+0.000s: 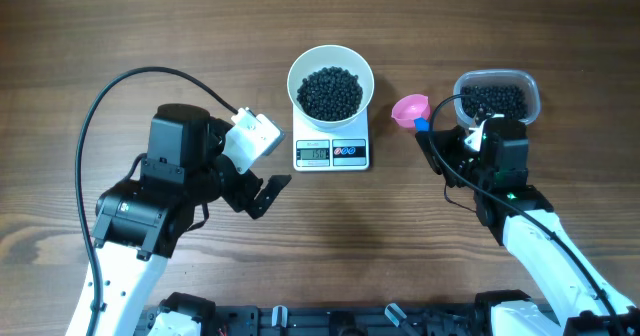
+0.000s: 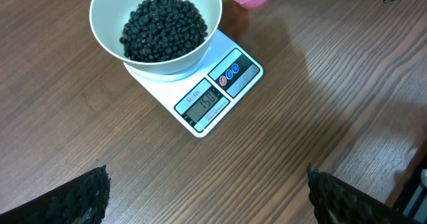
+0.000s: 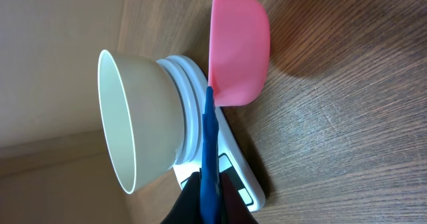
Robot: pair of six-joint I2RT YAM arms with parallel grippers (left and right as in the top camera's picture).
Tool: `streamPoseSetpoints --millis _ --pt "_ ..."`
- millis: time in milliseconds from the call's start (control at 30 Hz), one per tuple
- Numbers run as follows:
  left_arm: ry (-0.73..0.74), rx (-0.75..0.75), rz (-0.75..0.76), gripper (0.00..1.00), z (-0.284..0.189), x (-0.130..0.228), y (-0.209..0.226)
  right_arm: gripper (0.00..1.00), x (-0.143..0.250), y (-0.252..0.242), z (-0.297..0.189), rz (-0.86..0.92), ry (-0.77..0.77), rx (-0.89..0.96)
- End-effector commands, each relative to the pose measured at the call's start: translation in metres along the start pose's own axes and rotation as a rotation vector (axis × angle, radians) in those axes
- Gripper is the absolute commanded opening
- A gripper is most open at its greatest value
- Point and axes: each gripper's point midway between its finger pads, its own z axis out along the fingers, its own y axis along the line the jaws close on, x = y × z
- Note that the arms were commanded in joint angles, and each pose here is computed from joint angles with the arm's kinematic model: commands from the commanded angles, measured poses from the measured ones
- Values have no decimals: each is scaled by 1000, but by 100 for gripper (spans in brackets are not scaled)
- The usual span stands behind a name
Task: Scoop item into bowl and weigh 150g on scale
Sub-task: 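Lower the scoop onto the table beside the tub and release it, then regrasp the pink scoop by its blue handle with the right gripper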
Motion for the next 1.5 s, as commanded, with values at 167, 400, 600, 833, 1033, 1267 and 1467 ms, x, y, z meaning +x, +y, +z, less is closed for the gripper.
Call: streamPoseSetpoints --millis 167,400,600,833,1033,1267,1467 --pt "-19 -4 -4 100 -4 -6 2 5 -2 -2 1 0 -11 8" --pt "-19 -4 -4 100 -4 -6 2 5 -2 -2 1 0 -10 9" --pt "-19 -4 -4 100 -4 -6 2 14 4 -13 1 24 12 53" --pt "-19 -4 -4 100 -4 -6 2 29 11 -26 0 91 36 104" --pt "-20 -4 -4 100 -4 -6 2 48 30 -57 -7 254 89 240" --pt "-19 -4 -4 100 -4 -6 2 100 50 -78 -16 433 133 351" --pt "-20 -4 -4 100 -4 -6 2 100 34 -63 -36 517 3 330"
